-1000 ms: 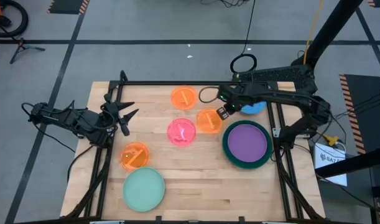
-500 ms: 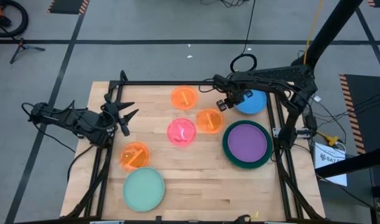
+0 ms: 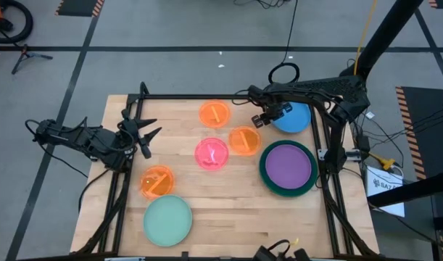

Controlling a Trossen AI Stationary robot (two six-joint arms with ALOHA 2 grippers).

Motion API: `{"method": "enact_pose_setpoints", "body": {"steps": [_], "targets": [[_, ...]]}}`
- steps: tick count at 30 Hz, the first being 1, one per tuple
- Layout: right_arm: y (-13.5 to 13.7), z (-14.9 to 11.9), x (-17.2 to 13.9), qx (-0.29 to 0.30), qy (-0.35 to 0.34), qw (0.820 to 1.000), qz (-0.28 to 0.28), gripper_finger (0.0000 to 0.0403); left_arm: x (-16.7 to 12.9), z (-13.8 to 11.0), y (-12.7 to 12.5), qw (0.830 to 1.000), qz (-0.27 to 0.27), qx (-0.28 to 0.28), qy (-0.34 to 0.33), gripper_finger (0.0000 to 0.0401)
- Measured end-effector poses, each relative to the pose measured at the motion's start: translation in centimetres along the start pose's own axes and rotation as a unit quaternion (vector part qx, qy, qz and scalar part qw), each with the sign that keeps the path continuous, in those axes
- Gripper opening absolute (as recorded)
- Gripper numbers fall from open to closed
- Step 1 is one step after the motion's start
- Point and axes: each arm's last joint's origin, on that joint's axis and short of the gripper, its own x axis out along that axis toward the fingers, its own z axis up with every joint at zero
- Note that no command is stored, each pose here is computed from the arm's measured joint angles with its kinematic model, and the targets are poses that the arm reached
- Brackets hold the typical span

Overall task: Stack plastic plates
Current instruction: Stack the blue plate on top of the purple plate

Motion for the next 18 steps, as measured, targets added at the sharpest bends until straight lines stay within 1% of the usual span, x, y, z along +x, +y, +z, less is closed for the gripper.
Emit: {"method": "enact_pose_setpoints", "body": {"steps": [3,9,13,18], "targets": [[0.02,0.45,0.63,-0.002,-0.002,1.0,-0.001,0.0131,0.0,-0.01,0.0,1.0,0.0,0.0,0.0,0.017],[-0.08,0.74,1.08,-0.005,-0.018,0.999,-0.04,0.0115,0.0,-0.01,0.0,1.0,0.0,0.0,0.0,0.017],[-0.1,0.78,1.06,-0.005,-0.023,0.999,-0.044,0.0081,0.01,0.0,0.01,1.0,0.001,0.005,0.0,0.017],[-0.09,0.78,1.06,-0.007,-0.022,0.999,-0.043,0.0019,0.01,-0.01,0.01,1.0,0.001,0.006,0.0,0.017]]}}
